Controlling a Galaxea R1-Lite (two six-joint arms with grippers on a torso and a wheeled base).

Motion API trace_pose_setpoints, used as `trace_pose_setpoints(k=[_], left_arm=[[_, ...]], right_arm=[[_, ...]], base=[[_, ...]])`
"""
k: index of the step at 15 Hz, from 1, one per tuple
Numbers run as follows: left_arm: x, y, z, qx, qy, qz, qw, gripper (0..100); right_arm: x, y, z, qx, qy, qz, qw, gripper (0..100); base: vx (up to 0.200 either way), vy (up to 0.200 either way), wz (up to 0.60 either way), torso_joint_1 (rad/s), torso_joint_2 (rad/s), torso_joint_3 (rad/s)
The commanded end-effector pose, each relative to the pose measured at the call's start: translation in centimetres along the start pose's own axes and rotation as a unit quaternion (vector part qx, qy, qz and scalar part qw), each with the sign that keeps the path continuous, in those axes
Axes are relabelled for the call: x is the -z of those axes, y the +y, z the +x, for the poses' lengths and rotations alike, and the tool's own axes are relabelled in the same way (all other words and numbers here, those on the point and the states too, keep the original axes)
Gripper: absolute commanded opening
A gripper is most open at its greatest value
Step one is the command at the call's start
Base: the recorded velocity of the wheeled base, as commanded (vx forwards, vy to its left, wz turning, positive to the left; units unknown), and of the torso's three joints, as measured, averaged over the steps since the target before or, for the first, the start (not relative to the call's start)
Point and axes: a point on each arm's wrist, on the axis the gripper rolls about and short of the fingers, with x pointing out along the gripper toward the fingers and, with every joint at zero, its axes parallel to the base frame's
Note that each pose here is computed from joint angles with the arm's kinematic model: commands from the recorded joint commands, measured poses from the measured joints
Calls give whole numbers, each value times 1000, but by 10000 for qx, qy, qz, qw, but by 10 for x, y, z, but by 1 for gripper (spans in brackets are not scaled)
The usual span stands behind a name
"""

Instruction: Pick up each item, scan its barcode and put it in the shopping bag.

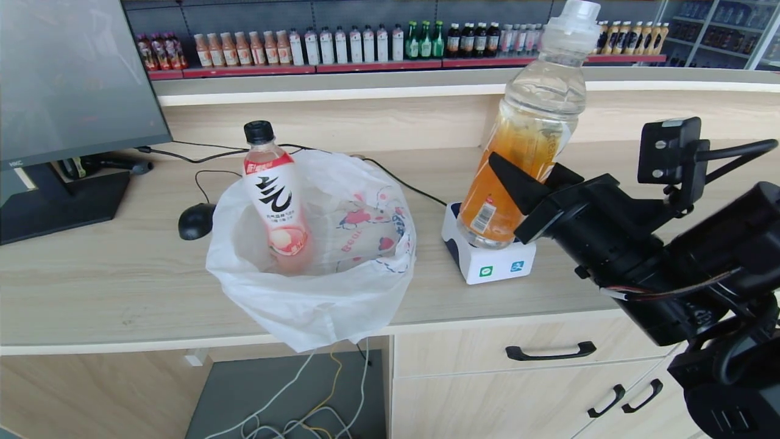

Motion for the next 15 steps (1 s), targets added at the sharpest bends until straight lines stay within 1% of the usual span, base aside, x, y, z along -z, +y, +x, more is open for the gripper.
trace_pose_setpoints(k=[1, 10, 15], left_arm=[[0, 0, 0, 2, -2, -3, 10000, 100], [0, 0, 0, -6, -2, -33, 10000, 100], [0, 0, 0, -6, -2, -33, 10000, 100]], right_arm=[[-3, 0, 0, 0, -55, 2, 10000, 0], [-1, 0, 0, -7, -24, 35, 10000, 0], [4, 0, 3, -8, 22, 47, 10000, 0]], base=[[0, 200, 0, 7, 7, -2], [0, 200, 0, 2, 4, 3], [0, 0, 0, 0, 0, 0]])
